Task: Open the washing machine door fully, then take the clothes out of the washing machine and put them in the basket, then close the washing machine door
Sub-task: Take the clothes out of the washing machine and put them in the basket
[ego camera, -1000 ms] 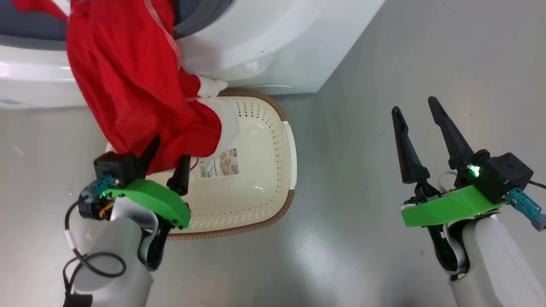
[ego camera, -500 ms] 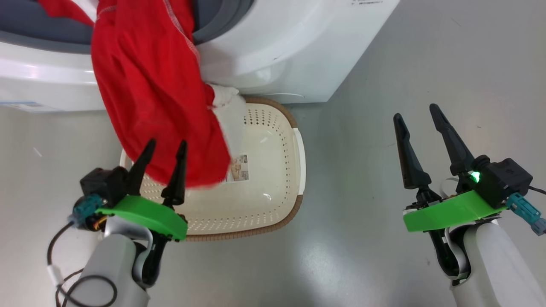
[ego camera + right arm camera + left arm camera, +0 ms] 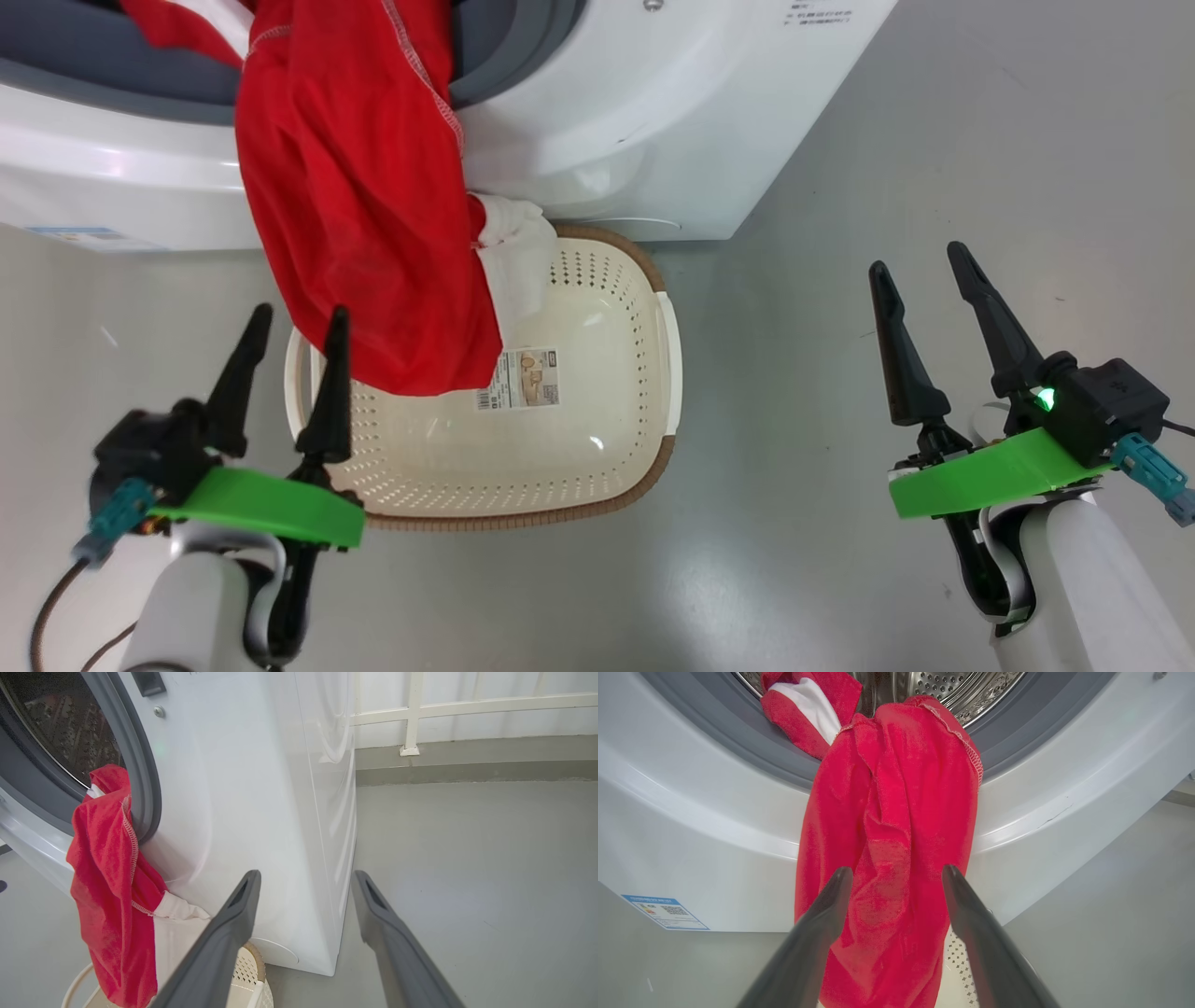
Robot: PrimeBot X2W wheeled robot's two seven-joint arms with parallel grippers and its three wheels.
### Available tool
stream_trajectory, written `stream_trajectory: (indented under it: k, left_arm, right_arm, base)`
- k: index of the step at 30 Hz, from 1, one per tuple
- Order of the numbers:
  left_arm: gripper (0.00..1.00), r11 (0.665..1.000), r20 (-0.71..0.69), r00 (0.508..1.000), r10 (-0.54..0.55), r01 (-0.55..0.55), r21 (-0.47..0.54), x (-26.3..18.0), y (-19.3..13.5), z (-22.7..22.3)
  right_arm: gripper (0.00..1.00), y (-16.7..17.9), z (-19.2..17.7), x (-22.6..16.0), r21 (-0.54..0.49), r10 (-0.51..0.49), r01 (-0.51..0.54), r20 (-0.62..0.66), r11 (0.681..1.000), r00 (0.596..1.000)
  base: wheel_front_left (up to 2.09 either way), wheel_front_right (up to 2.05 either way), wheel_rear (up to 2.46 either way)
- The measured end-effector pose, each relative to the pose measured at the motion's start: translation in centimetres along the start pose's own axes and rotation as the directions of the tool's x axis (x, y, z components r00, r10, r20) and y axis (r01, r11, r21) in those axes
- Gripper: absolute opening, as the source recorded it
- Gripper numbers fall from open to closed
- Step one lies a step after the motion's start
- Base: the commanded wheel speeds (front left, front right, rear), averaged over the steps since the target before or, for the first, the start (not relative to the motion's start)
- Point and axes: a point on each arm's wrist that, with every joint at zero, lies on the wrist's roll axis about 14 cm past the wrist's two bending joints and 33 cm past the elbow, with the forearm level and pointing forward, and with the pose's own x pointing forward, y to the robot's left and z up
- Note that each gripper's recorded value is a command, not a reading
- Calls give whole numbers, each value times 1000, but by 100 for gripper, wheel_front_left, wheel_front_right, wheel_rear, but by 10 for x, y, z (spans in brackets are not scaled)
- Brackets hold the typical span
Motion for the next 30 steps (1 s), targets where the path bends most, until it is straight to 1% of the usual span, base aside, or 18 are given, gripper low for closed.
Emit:
stream_trajectory:
  k: [6,11,24,30]
  left_arm:
    - [100,998,42,997,60,-60,2,-18,16,10]
    - [100,996,61,995,82,-83,10,-32,22,15]
    - [100,997,96,993,71,-71,-1,-34,15,24]
    - [100,999,76,997,31,-33,21,-28,8,20]
  right_arm:
    - [100,0,-2,-4,1,-2,2,-9,1000,1000]
    - [100,-1,0,-5,-4,-3,3,-4,1000,1000]
    - [100,-5,1,-9,-8,-15,15,-6,1000,1000]
    - [100,-5,0,-9,-8,-14,13,-9,1000,1000]
  base:
    - [0,0,0]
    - [0,0,0]
    - [0,0,0]
    - [0,0,0]
